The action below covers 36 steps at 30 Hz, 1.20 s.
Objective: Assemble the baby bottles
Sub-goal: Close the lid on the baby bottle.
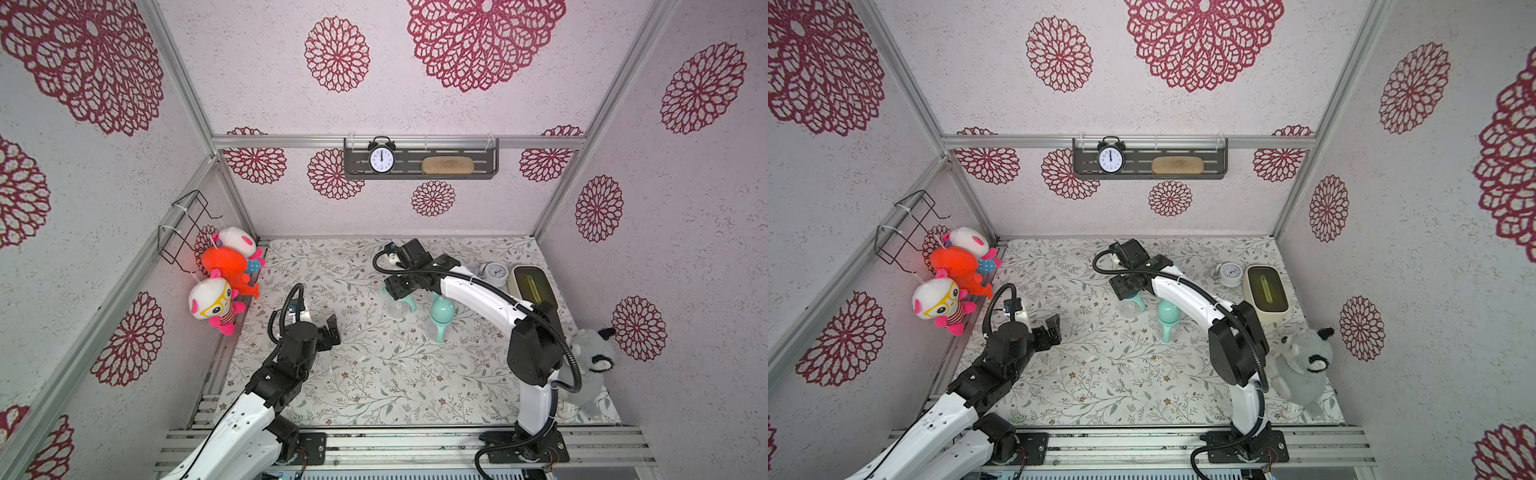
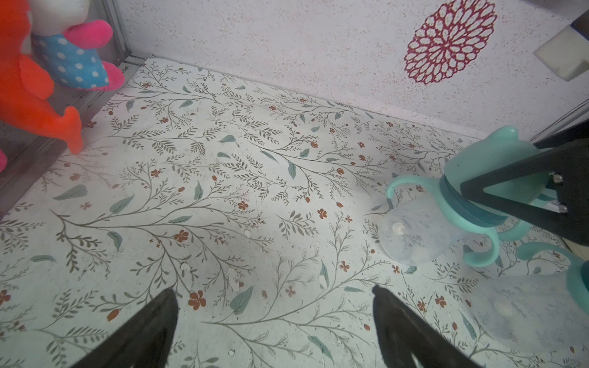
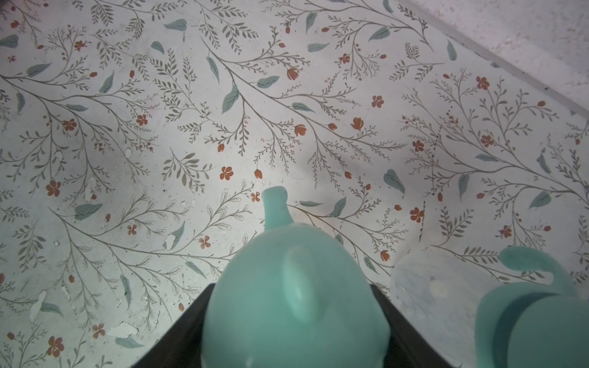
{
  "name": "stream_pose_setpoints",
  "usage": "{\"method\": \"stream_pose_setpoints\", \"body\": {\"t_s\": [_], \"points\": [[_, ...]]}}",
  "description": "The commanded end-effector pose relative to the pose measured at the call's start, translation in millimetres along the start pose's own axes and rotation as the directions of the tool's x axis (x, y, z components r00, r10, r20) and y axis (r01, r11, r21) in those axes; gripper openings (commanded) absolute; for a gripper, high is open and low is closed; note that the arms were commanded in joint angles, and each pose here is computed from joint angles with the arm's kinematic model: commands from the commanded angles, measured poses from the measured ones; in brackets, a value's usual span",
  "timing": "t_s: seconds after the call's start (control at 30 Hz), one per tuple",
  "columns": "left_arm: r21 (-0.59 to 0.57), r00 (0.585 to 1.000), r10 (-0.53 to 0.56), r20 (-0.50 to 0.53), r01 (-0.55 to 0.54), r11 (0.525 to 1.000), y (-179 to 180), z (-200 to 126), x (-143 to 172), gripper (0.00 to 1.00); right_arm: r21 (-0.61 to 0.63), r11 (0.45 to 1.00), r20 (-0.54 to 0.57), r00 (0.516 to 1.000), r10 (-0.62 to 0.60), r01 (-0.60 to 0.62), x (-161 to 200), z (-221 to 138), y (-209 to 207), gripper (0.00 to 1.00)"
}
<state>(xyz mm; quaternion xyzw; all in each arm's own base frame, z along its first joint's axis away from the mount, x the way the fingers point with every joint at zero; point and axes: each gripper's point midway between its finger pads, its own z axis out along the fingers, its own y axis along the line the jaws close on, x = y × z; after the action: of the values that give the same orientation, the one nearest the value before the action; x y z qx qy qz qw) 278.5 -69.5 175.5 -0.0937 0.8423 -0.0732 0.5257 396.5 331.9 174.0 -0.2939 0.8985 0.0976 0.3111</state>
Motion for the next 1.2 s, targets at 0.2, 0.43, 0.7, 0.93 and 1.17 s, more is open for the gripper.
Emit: {"method": "stream_pose_setpoints", "body": {"t_s": [0.2,0.43,0.7,0.93,1.17], "points": [[-0.004,1.0,-0.019,0.018,0.019,1.0,1.5,1.8,-2.5,0.98,0.024,1.0,0.047,0.999,0.008,-0.009,0.1,-20.4,-3.6,0.72],[-0.002,1.0,-0.019,0.013,0.019,1.0,0.5,3.6,-1.7,0.98,0.021,1.0,0.037,0.999,0.015,-0.016,8.4,-14.3,-2.1,0.72],[-0.002,1.0,-0.018,0.015,0.018,1.0,0.5,3.3,-2.0,0.98,0.008,0.999,0.039,0.999,0.033,-0.033,16.0,-10.1,2.9,0.72],[-0.004,1.0,-0.019,0.012,0.019,1.0,1.0,4.0,-0.8,0.98,0.004,0.999,0.036,0.998,0.046,-0.046,26.4,-6.2,5.6,0.72],[-0.003,1.0,-0.02,0.011,0.02,1.0,1.4,3.5,0.5,0.98,0.005,0.999,0.018,0.998,0.053,-0.053,38.3,3.2,9.1,0.72]]}}
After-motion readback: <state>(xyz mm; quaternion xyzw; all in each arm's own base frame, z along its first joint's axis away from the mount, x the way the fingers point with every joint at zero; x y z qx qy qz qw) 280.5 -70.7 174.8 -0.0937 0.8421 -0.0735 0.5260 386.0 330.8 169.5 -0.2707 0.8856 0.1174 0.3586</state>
